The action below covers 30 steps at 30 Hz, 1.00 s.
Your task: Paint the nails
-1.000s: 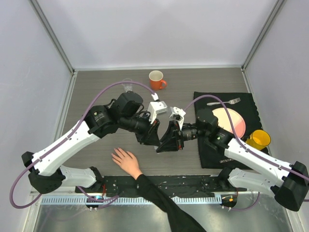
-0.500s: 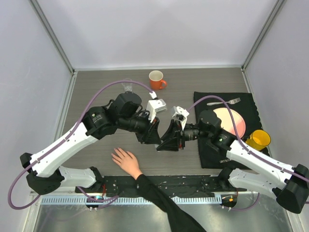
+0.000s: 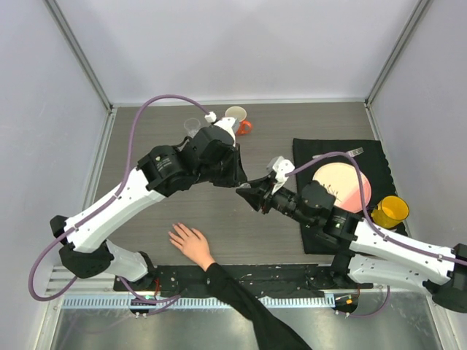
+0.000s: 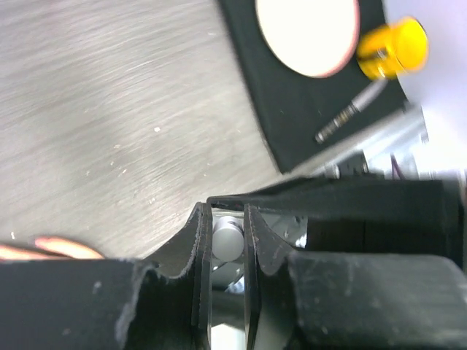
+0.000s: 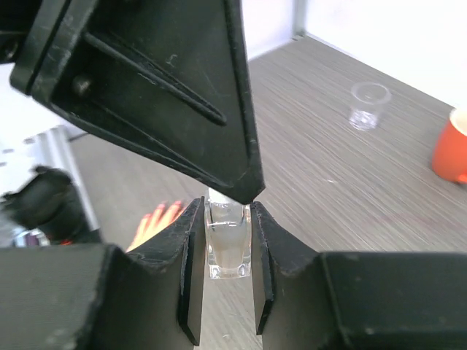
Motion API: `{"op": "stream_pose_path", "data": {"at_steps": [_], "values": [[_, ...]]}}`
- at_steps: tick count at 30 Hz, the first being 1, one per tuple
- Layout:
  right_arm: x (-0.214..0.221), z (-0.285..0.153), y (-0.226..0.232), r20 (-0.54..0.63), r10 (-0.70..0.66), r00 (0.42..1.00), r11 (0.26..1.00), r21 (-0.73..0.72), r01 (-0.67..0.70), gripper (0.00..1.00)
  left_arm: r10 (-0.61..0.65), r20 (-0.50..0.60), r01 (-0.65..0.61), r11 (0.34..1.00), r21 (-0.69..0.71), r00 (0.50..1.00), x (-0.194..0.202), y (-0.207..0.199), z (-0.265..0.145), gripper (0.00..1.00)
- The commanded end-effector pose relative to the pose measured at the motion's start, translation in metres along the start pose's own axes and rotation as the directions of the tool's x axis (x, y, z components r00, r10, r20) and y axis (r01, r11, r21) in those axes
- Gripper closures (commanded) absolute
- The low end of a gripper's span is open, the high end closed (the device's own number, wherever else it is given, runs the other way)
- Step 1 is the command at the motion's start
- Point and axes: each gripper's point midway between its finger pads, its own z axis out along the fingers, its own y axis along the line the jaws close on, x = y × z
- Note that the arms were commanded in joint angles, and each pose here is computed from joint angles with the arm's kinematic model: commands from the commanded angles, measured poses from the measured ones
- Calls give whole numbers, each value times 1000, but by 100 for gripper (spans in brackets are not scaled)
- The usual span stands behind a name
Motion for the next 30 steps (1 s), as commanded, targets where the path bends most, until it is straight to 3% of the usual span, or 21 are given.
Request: {"op": "stream_pose_path", "data": {"at_steps": [1, 5, 6, 10, 16, 18, 20, 21, 22, 24, 28, 30], "values": [[-12, 5, -26, 28, -68, 997, 976, 209, 61, 99, -93, 255, 172, 936, -306, 962, -35, 72, -13, 100], [-15, 5, -18, 30, -58, 998, 985, 166, 52, 99, -89, 264, 161, 951, -265, 960, -39, 65, -19, 100], [-14, 4, -15, 29, -54, 998, 987, 150, 49, 99, -82, 242, 139, 964, -228, 967, -38, 58, -19, 95], [-14, 1, 3, 9, -29, 1000, 998, 48, 28, 99, -28, 220, 44, 997, -67, 975, -36, 32, -25, 34], [-16, -14, 36, -29, 25, 999, 989, -145, -29, 99, 63, 306, -115, 981, 158, 950, -30, 9, -55, 2], [-21, -20, 44, -34, 80, 996, 975, -207, -85, 99, 71, 403, -188, 947, 259, 913, -40, -8, -69, 3], [-29, -27, 55, -42, 112, 993, 944, -309, -120, 99, 90, 427, -275, 876, 395, 900, -21, -22, -85, 18], [-33, -29, 59, -54, 164, 985, 925, -340, -172, 99, 81, 487, -332, 825, 457, 870, -25, -36, -98, 22], [-35, -36, 72, -74, 176, 982, 885, -426, -190, 99, 92, 490, -361, 794, 490, 867, -13, -36, -99, 22], [-46, -39, 73, -73, 226, 971, 853, -467, -234, 99, 120, 496, -425, 706, 567, 860, 1, -49, -109, 20], [-60, -50, 90, -82, 226, 971, 781, -580, -231, 99, 147, 473, -434, 684, 586, 869, 10, -51, -105, 16], [-65, -52, 93, -72, 229, 971, 768, -600, -226, 99, 159, 458, -437, 669, 601, 874, 12, -55, -103, 20]]}}
